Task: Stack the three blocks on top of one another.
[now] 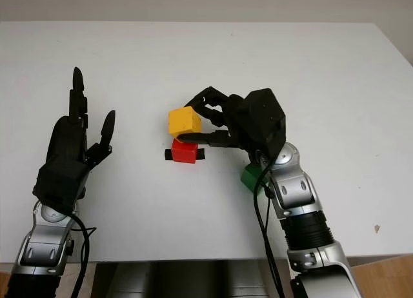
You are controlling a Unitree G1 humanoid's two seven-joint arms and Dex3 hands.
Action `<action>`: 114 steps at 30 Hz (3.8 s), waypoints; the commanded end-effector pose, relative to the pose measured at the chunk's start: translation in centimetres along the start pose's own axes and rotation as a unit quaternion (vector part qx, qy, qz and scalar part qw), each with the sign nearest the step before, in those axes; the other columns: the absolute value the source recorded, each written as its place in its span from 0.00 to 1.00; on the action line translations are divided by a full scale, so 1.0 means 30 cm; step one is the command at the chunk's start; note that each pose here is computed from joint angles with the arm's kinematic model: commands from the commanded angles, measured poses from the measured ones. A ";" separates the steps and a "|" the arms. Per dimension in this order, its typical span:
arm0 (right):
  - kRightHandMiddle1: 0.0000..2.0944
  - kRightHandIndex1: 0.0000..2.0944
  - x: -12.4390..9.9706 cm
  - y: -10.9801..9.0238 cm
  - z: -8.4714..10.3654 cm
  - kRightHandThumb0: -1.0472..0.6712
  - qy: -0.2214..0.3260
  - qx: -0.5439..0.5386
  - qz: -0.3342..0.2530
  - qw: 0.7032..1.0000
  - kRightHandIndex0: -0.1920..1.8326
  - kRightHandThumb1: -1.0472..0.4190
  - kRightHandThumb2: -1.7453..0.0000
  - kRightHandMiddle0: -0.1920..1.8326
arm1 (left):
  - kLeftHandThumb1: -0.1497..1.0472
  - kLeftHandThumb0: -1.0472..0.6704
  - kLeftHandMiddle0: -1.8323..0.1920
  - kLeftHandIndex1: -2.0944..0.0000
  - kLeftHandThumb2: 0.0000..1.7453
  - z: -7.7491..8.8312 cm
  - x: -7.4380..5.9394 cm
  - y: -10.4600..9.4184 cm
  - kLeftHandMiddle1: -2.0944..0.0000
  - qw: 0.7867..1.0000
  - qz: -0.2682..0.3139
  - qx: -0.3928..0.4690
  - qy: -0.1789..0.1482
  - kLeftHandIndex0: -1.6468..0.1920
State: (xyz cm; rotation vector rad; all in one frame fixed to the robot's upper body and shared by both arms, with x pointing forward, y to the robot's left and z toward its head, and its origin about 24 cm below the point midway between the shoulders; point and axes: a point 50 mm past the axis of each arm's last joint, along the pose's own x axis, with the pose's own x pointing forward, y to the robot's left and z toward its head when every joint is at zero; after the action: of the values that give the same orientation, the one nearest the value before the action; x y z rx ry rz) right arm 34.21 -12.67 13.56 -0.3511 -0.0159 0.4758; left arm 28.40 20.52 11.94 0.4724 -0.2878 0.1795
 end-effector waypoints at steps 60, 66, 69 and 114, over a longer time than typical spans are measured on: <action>0.05 0.00 -0.030 -0.057 0.081 0.21 -0.039 -0.113 0.082 0.990 0.05 0.11 0.97 0.05 | 1.00 0.17 1.00 1.00 0.35 -0.002 -0.007 -0.014 1.00 1.000 -0.005 -0.006 -0.001 1.00; 0.03 0.00 -0.064 -0.120 0.159 0.17 -0.068 -0.085 0.076 0.991 0.00 0.11 0.97 0.02 | 1.00 0.17 1.00 1.00 0.35 -0.003 -0.008 -0.013 1.00 1.000 -0.003 -0.008 -0.002 1.00; 0.03 0.00 -0.088 -0.172 0.210 0.18 -0.099 -0.066 0.050 0.992 0.00 0.10 0.97 0.02 | 1.00 0.17 1.00 1.00 0.35 -0.004 -0.009 -0.012 1.00 1.000 0.003 0.003 -0.003 1.00; 0.03 0.02 -0.339 -0.227 0.143 0.22 -0.097 -0.618 0.132 0.769 0.27 0.14 0.97 0.33 | 1.00 0.16 1.00 1.00 0.39 0.006 0.003 0.038 1.00 1.000 0.012 0.018 -0.012 1.00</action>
State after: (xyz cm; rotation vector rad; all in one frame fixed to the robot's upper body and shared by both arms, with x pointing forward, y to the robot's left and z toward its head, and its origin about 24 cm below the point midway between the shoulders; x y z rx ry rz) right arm 27.56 -21.69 20.64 -1.6348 -0.4956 0.7424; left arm 28.36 21.30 12.16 0.4968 -0.2924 0.2001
